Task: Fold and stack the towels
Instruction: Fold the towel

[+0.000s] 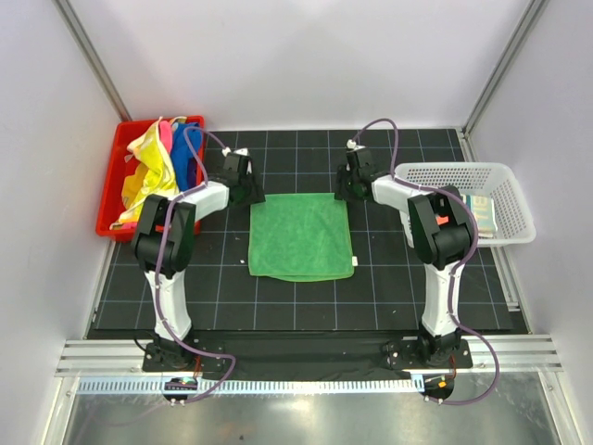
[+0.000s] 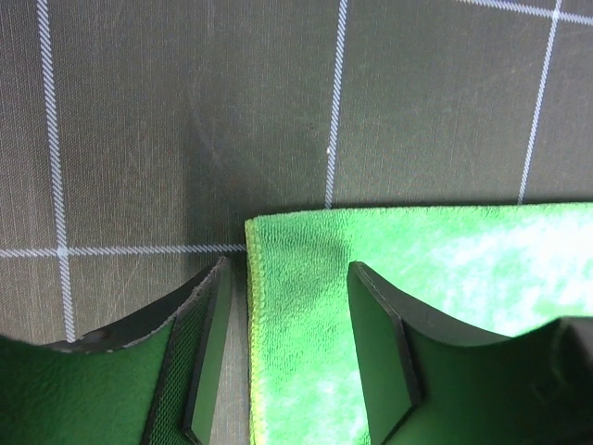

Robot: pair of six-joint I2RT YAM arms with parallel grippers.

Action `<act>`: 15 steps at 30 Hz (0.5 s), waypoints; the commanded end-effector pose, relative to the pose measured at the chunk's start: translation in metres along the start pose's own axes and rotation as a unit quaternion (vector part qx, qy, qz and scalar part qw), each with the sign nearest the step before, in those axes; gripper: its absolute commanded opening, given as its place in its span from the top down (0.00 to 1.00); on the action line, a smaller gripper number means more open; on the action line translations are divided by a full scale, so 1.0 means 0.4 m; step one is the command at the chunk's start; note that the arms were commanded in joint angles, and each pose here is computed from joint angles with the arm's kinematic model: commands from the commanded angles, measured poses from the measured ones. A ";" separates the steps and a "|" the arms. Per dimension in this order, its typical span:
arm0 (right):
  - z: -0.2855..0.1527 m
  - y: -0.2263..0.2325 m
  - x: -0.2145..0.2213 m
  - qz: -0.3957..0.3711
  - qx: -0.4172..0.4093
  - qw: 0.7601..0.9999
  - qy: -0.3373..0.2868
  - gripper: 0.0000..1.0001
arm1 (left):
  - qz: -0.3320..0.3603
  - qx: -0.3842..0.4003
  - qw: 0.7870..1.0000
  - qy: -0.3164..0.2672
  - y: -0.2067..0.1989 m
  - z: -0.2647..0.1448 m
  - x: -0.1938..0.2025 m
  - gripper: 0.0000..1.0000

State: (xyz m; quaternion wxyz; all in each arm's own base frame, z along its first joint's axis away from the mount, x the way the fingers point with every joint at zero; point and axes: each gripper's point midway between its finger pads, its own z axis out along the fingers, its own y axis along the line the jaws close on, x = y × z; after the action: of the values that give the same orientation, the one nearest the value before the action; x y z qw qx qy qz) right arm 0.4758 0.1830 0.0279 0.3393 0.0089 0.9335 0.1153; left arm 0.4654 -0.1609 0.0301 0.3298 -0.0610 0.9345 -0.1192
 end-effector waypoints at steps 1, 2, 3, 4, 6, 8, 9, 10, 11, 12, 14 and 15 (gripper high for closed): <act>0.020 0.019 0.009 -0.016 0.003 1.000 0.003 0.55 | -0.014 0.002 1.000 0.004 0.003 0.029 0.011 0.44; 0.023 0.022 0.012 -0.015 0.002 1.000 0.004 0.57 | -0.016 -0.006 1.000 0.008 0.011 0.035 0.020 0.45; 0.028 0.024 0.020 -0.016 0.002 1.000 0.008 0.57 | -0.017 -0.008 1.000 0.009 0.015 0.038 0.025 0.45; 0.029 0.023 0.022 -0.016 0.006 1.000 0.008 0.58 | -0.019 -0.010 1.000 0.013 0.017 0.043 0.037 0.45; 0.032 0.024 0.027 -0.013 0.007 1.000 0.010 0.60 | -0.020 -0.010 1.000 0.015 0.020 0.049 0.044 0.48; 0.031 0.023 0.032 -0.011 0.009 1.000 0.012 0.64 | -0.023 -0.009 1.000 0.019 0.022 0.054 0.059 0.50; 0.030 0.022 0.034 -0.009 0.010 1.000 0.012 0.66 | -0.023 -0.006 1.000 0.017 0.019 0.057 0.060 0.51; 0.028 0.022 0.032 -0.009 0.010 1.000 0.010 0.69 | -0.025 -0.005 1.000 0.017 0.019 0.058 0.060 0.53; 0.027 0.021 0.033 -0.008 0.010 1.000 0.010 0.71 | -0.026 -0.003 0.999 0.018 0.018 0.059 0.066 0.56; 0.026 0.020 0.029 -0.007 0.011 1.000 0.009 0.73 | -0.026 0.001 1.000 0.012 0.013 0.062 0.062 0.58; 0.023 0.019 0.026 -0.009 0.013 1.000 0.007 0.78 | -0.028 0.002 1.000 0.011 0.011 0.064 0.063 0.67; 0.020 0.019 0.019 -0.009 0.014 1.000 0.003 0.80 | -0.028 0.004 1.000 0.007 0.008 0.062 0.058 0.70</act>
State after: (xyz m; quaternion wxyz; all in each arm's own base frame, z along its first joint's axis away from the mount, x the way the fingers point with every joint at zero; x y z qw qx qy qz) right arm 0.4784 0.1941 0.0257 0.3456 0.0046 0.9317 0.1116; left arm 0.4800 -0.1672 0.0272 0.3564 -0.0819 0.9203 -0.1387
